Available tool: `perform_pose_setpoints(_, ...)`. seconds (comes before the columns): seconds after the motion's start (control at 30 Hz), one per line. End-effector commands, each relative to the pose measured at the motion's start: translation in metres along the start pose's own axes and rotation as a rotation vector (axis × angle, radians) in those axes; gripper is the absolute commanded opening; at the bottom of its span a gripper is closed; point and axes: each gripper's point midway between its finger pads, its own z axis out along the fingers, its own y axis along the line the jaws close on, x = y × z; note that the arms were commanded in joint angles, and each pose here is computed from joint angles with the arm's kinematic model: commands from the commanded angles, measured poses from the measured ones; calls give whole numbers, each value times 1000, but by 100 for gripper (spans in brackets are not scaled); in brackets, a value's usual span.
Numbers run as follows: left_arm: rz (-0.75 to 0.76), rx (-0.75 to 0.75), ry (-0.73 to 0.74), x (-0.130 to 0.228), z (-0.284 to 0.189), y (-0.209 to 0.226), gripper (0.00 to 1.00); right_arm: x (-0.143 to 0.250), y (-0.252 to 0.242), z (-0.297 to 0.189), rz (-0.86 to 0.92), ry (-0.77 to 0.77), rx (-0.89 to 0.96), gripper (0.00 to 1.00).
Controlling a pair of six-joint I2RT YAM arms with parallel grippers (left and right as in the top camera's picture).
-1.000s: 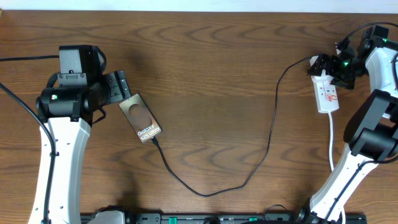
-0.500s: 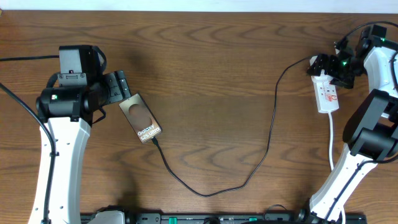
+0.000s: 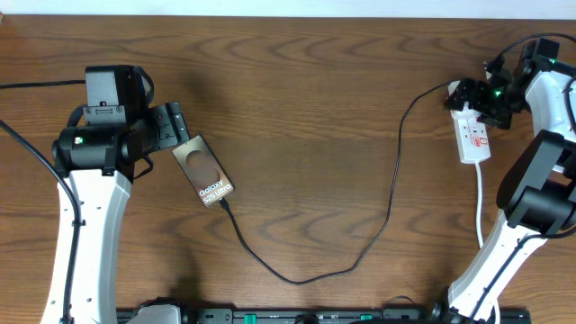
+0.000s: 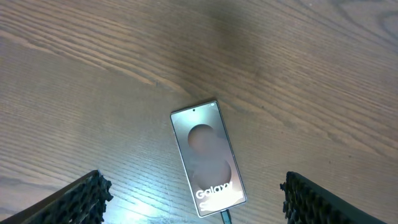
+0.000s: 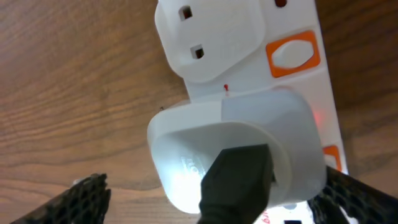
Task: Plug charger to phone and switch on socket
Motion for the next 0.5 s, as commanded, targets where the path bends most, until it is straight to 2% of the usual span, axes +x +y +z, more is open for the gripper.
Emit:
perform_pose_setpoints(0.0,12,-8,-31,-8,-7,0,87,28,10,26,62,114,-26,99)
perform_pose_setpoints(0.2,12,-8,-31,-8,-7,0,87,23,-8,-7,91,65,56,99)
perform_pose_setpoints(0.47,11,-8,-31,-8,-7,0,87,13,-2,-70,77,-55,130,99)
